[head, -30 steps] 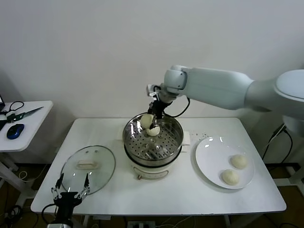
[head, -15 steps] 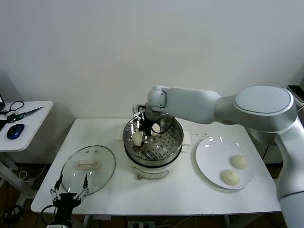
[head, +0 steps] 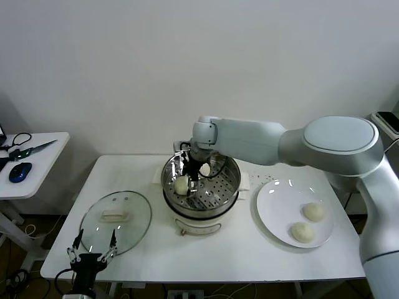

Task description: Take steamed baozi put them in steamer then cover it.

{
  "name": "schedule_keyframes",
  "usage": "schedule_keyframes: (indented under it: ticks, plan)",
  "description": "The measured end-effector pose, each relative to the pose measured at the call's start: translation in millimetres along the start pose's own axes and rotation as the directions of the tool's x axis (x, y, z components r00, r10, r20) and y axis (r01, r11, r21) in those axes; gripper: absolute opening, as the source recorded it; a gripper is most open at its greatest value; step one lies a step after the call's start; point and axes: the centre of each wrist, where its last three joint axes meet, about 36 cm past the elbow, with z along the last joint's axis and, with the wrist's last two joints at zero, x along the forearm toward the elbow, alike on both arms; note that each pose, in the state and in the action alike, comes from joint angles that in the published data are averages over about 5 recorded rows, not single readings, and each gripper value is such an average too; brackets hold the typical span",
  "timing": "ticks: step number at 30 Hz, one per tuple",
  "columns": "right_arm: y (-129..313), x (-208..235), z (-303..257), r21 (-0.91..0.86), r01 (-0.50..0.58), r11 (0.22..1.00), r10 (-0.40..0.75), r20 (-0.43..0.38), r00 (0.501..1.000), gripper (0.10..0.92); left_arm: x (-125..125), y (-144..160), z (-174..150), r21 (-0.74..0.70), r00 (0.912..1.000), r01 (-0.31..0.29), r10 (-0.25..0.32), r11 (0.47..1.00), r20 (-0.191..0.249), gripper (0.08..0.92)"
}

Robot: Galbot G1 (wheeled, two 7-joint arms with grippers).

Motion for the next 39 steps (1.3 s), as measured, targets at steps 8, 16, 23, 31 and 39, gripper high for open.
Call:
schedule_keyframes:
  ticks: [8,16,23,31,39]
  plan:
    - [4,61,36,0.003,-0.028,1.000,0.028,-0.011,1.000,0.823,-1,-1,-2,-0.003,1.0000,-0.002,0.002,1.000,0.004,0.823]
    - [36,120,107,-0.020,-0.053,0.998,0.052,-0.033,0.998,0.823,-6,-3,-5,-0.004,1.0000,-0.001,0.001,1.000,0.010,0.823]
    - [83,131,181,-0.061,-0.056,0.997,0.053,-0.053,0.997,0.823,-9,-2,-7,-0.008,1.0000,-0.004,0.004,1.000,0.009,0.823]
    - [139,95,262,-0.127,-0.024,0.992,0.012,-0.096,0.995,0.823,-7,-3,-7,-0.019,1.0000,0.000,0.000,1.000,0.000,0.823]
    - [178,52,314,-0.172,0.024,0.985,-0.050,-0.146,0.988,0.823,-3,-4,-4,-0.030,0.9998,0.005,-0.006,1.000,-0.018,0.823]
